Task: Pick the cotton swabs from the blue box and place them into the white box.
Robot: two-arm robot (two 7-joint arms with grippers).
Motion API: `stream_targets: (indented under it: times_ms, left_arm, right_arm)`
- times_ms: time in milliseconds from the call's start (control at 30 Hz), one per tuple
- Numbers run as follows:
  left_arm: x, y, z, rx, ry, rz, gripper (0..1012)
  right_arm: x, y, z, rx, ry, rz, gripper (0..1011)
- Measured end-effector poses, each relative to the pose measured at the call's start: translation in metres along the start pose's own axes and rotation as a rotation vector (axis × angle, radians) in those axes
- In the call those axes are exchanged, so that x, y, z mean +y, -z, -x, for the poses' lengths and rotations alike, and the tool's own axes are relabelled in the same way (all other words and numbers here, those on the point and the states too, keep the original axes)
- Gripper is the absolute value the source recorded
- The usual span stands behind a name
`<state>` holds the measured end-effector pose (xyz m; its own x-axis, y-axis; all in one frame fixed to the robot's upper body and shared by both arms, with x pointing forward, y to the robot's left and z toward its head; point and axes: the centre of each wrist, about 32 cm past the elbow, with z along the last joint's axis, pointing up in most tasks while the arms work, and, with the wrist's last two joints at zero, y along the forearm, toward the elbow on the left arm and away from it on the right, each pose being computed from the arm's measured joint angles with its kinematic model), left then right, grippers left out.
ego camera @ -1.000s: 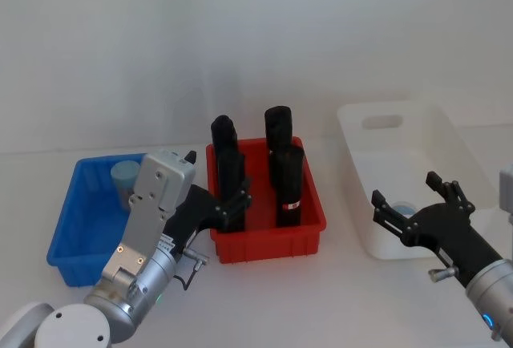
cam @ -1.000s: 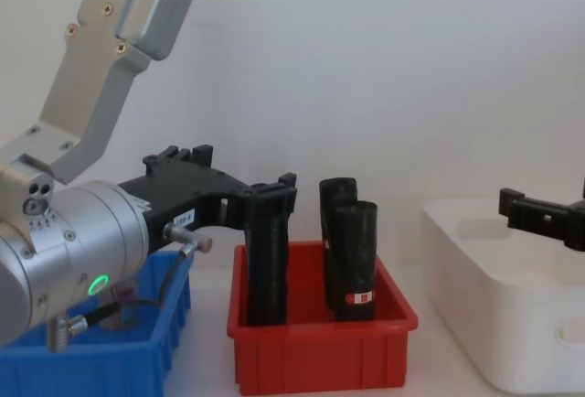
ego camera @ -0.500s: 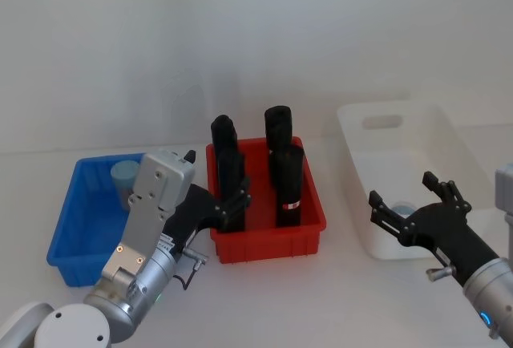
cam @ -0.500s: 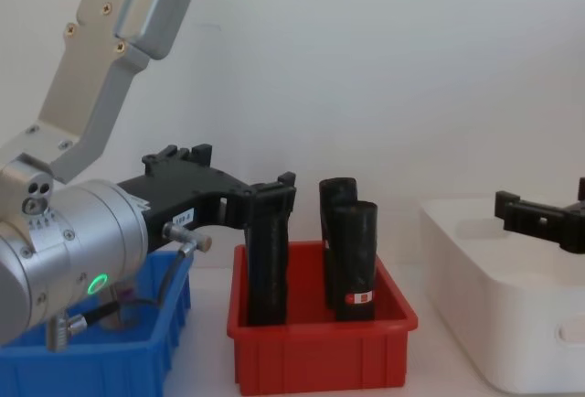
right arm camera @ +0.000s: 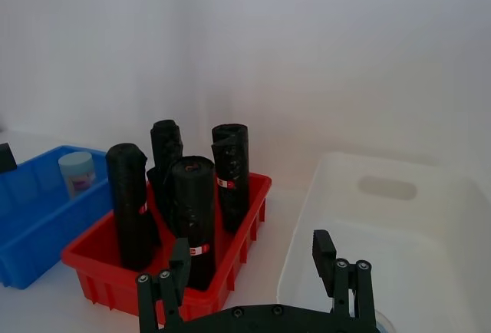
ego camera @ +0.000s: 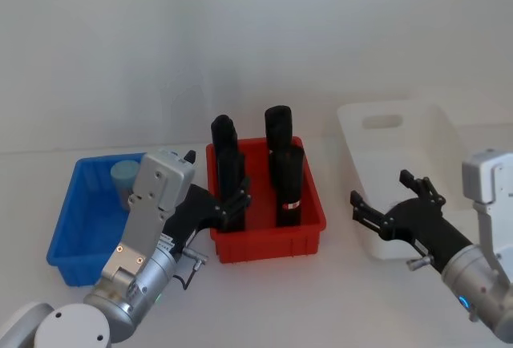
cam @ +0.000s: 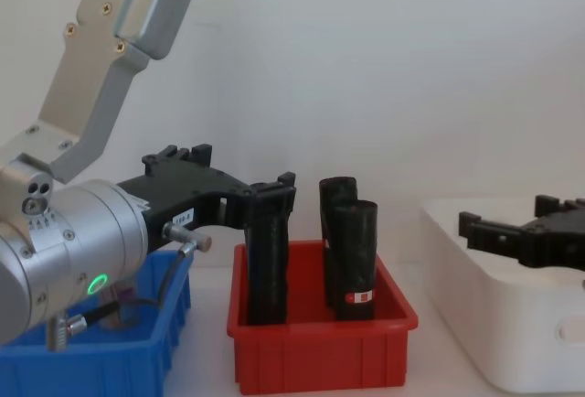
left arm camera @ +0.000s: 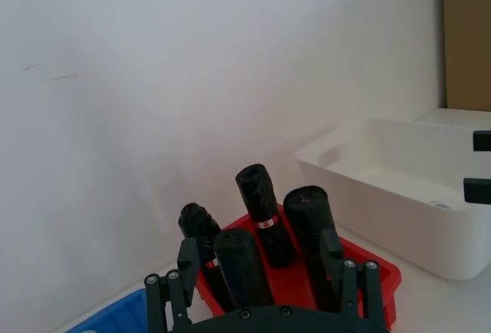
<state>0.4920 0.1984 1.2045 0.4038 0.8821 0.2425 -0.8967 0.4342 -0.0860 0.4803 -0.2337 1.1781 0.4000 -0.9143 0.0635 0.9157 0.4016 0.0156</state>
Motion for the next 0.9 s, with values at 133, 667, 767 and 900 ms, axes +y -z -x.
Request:
stream_targets:
  times_ms: [133, 667, 767, 900]
  left_arm:
    - [0.0, 0.0, 0.0, 0.0, 0.0, 0.0, 1004]
    - [0.0, 0.0, 0.0, 0.0, 0.0, 0.0, 1004]
    - [0.0, 0.0, 0.0, 0.0, 0.0, 0.0, 1004]
    - [0.0, 0.0, 0.0, 0.0, 0.0, 0.0, 1004]
  right_arm:
    - [0.018, 0.005, -0.003, -0.009, -0.031, 0.018, 1002]
    - [0.079, 0.017, -0.01, -0.051, -0.157, 0.05, 1001]
    - [0.09, 0.018, -0.011, -0.058, -0.181, 0.054, 1001]
    - [0.101, 0.019, -0.011, -0.066, -0.21, 0.061, 1002]
